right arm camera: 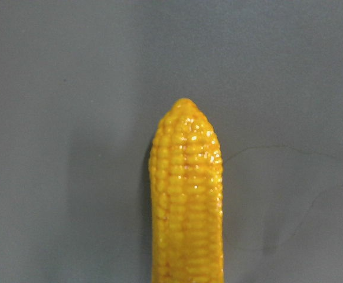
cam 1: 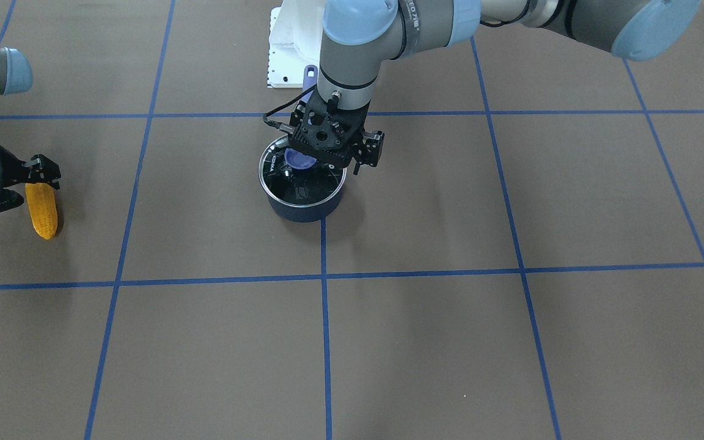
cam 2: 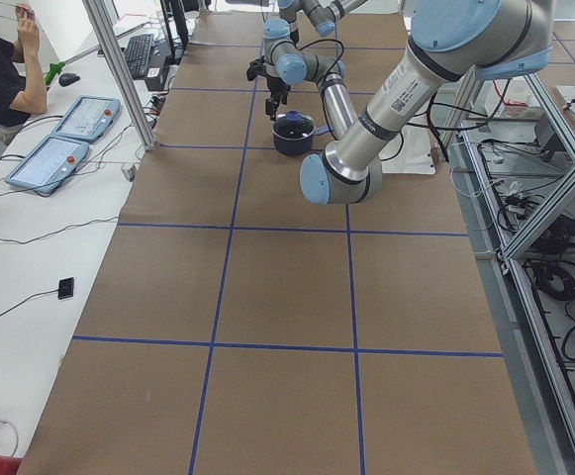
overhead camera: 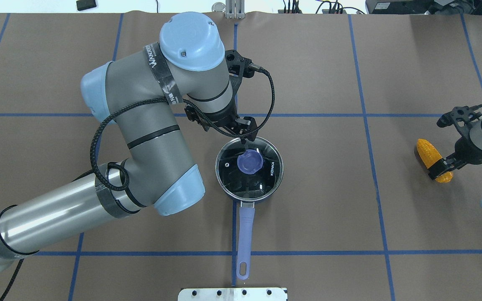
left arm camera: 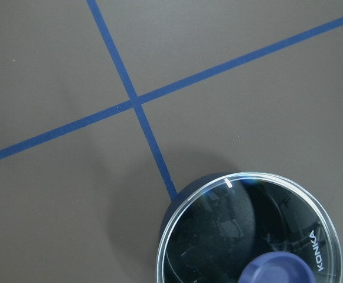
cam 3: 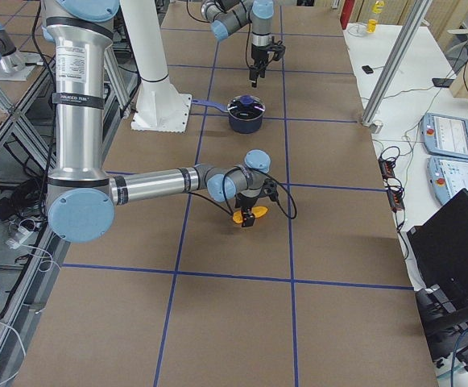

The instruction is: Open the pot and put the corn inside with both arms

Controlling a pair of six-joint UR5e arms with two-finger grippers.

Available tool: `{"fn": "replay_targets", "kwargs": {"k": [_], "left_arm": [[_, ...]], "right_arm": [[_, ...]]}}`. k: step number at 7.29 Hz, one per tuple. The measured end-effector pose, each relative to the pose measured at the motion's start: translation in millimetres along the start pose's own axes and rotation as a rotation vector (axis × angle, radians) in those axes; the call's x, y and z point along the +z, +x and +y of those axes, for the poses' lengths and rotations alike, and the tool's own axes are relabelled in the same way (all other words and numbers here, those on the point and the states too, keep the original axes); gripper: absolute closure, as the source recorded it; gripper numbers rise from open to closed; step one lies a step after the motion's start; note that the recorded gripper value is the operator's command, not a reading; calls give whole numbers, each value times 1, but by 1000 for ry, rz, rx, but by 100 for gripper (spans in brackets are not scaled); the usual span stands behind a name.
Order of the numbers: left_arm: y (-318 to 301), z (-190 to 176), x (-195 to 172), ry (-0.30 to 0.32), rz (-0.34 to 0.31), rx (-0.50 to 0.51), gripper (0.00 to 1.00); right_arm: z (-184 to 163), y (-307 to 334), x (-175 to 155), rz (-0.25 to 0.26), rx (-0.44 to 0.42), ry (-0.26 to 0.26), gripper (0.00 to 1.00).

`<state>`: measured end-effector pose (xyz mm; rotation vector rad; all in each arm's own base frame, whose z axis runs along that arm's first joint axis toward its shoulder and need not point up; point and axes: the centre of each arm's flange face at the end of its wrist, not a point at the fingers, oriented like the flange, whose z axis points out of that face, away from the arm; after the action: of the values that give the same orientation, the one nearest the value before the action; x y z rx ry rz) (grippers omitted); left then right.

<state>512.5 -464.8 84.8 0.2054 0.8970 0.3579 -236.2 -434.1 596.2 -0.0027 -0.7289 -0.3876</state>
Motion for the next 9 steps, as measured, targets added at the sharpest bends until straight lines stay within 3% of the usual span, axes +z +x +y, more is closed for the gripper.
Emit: {"fn": "replay_targets", "kwargs": {"k": [2,3,5,9], "left_arm": [[-1,1,2,-3,-2,-1,0],[-2,1,2,-4,-3,-2,0],[-1,1,2,-3,-2,-1,0],[27,10,6,11,-5,37,1]], "right_arm": [[0,-7,5,-3,-15,-11,67],[-1,-9,6,-4,-22,-14,71],[-3,-9,5,-1,-35,-11,72],[-38,-15,-34,-18,-39,75,71]]}}
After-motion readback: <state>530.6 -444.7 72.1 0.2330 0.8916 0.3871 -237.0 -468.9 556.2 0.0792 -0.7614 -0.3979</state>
